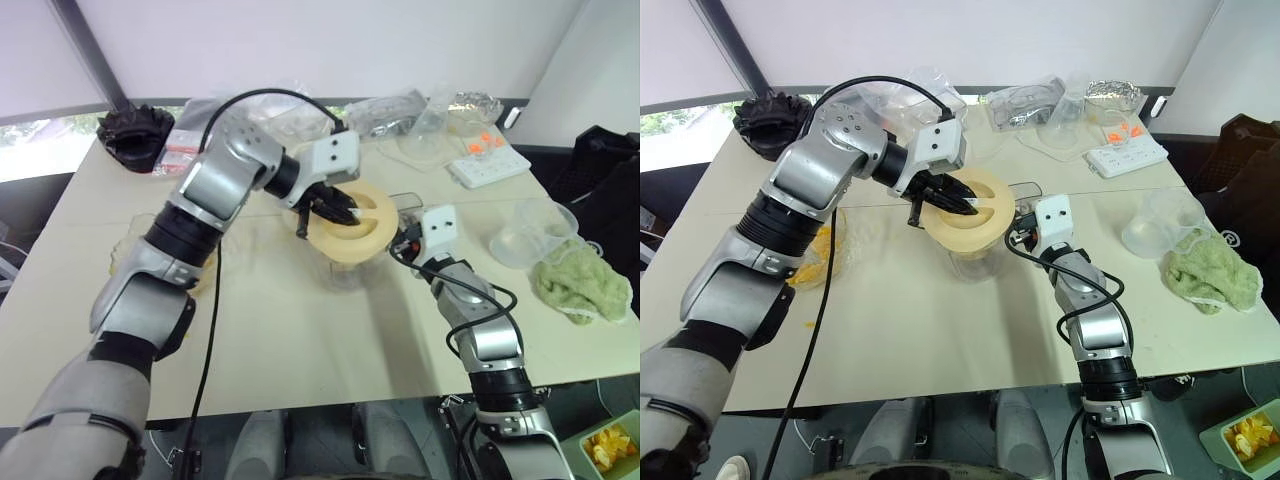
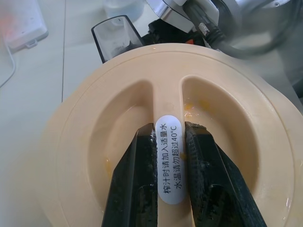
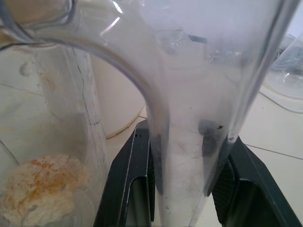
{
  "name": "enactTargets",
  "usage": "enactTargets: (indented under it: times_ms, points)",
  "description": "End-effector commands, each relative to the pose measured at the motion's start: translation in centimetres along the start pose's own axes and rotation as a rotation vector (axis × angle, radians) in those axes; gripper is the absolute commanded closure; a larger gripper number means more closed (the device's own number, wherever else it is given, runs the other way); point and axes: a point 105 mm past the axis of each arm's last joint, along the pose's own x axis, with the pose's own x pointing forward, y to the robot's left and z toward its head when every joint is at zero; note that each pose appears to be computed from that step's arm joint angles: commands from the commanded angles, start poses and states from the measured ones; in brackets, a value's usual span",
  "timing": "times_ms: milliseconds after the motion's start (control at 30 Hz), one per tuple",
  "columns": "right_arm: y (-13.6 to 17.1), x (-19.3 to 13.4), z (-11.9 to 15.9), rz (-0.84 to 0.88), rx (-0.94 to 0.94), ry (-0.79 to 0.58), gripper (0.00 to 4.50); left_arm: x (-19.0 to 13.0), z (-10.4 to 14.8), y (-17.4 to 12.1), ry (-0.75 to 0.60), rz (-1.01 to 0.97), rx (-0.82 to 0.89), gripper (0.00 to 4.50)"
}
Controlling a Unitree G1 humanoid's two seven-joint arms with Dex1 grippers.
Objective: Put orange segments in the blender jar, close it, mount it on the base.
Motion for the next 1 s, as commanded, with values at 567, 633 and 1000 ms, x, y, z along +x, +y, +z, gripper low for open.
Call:
enactTargets:
  times_ms: [567,633,1000]
  points:
    - [-2.3,-0.8,0.9,-0.118,-0.071,-0.039,3.58,2.0,-7.0,0.7,0.281,0.277,-0.578,4.25]
    - [-2.3,-0.8,0.9,-0.118,-0.073,-0.041,3.58,1.8,-6.8,0.9,0.273,0.295,-0.582,4.25]
    - [-2.3,-0.7,0.8,-0.110,-0.075,-0.038,3.58,1.1,-4.8,1.4,0.161,0.337,-0.512,2.74]
